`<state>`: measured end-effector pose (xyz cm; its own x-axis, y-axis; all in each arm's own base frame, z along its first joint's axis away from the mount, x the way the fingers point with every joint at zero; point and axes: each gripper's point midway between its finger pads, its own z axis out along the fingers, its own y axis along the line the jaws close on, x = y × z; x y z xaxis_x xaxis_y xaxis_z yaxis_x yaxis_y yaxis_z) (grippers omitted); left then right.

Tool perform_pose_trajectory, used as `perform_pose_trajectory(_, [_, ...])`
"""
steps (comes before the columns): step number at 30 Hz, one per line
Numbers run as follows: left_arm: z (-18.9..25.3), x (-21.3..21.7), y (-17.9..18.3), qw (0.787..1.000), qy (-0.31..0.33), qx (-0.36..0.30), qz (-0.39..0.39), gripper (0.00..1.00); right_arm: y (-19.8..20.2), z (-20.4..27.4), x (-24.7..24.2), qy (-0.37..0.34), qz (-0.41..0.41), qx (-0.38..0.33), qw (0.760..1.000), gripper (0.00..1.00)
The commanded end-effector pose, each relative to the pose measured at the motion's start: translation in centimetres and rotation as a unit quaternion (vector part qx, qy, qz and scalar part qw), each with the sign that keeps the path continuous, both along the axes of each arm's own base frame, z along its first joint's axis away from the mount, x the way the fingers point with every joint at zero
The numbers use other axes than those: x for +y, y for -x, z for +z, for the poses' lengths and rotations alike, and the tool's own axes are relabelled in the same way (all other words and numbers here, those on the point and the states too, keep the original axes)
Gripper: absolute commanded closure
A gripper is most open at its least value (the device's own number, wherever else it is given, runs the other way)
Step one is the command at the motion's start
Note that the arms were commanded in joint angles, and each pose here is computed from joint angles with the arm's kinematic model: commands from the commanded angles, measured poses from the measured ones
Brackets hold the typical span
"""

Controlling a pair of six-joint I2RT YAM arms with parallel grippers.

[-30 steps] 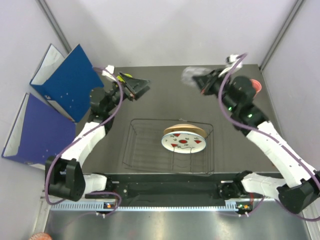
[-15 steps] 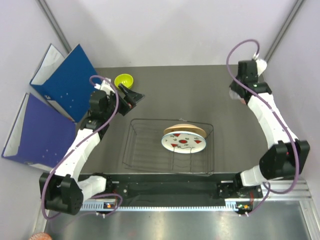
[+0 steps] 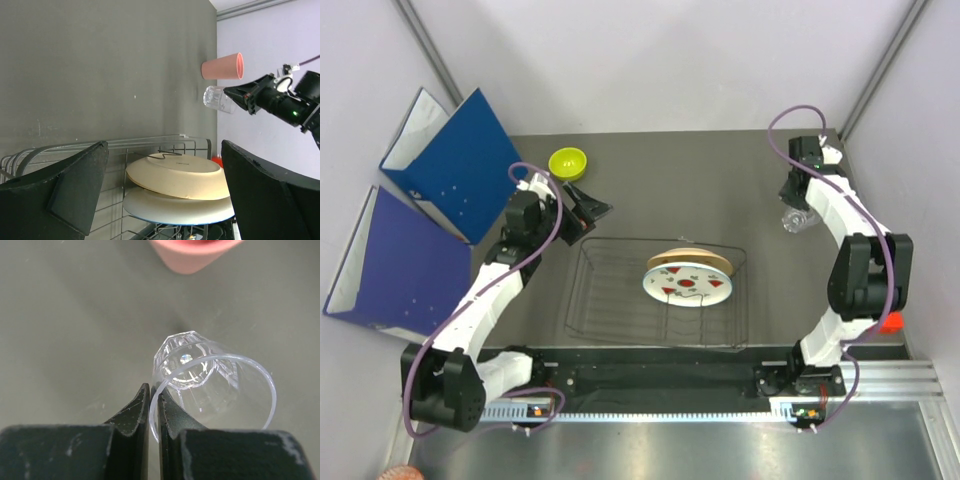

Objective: Unload the mixed dishes from the dish rack
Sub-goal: Place the cup at the center of the board.

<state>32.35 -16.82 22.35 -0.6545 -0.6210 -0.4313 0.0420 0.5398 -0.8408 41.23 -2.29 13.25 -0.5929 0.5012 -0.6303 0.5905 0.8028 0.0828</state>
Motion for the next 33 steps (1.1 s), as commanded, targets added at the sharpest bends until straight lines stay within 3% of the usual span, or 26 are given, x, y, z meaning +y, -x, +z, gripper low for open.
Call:
perform_pose_trajectory(1, [0.2, -0.1, 0.1, 1.0, -0.008, -0.015, -0.007, 0.02, -2.1, 0.6, -2.0, 0.027, -0.029, -0.011, 0.999, 1.0])
perform_pose_trajectory(12, [-1.0, -0.1, 0.1, 1.0, -0.011, 0.0, -0.006, 0.02, -3.1, -3.0, -3.9, 0.029, -0.048, 0.039, 0.998, 0.99])
perform_pose_trajectory(16, [-1.1, -0.1, 0.2, 1.0, -0.012, 0.001, -0.008, 0.02, -3.4, -2.1, -3.2, 0.009, -0.04, 0.025, 0.999, 0.64])
perform_pose_trajectory(17, [-1.0, -0.1, 0.2, 1.0, -0.011, -0.001, -0.008, 0.01, -3.5, -1.8, -3.1, 0.006, -0.038, 0.019, 0.999, 0.61])
perform_pose_trajectory(22, [-0.8, -0.1, 0.3, 1.0, -0.01, -0.006, -0.006, 0.01, -4.0, 1.7, -2.6, -0.005, -0.031, -0.028, 0.999, 0.47])
perform_pose_trajectory(27, [-0.6, 0.0, 0.2, 1.0, -0.014, -0.011, -0.005, 0.01, -3.7, 7.8, -0.9, -0.029, -0.013, -0.107, 0.994, 0.43])
perform_pose_trajectory(29, [-0.4, 0.2, 0.3, 1.0, -0.021, -0.016, -0.003, 0.01, -3.8, 10.5, 1.7, -0.05, 0.016, -0.156, 0.986, 0.41])
perform_pose_trajectory(33, [0.3, 0.2, 0.3, 0.999, -0.04, -0.029, -0.011, 0.01, -1.4, 19.5, 7.5, -0.089, 0.118, -0.292, 0.945, 0.34])
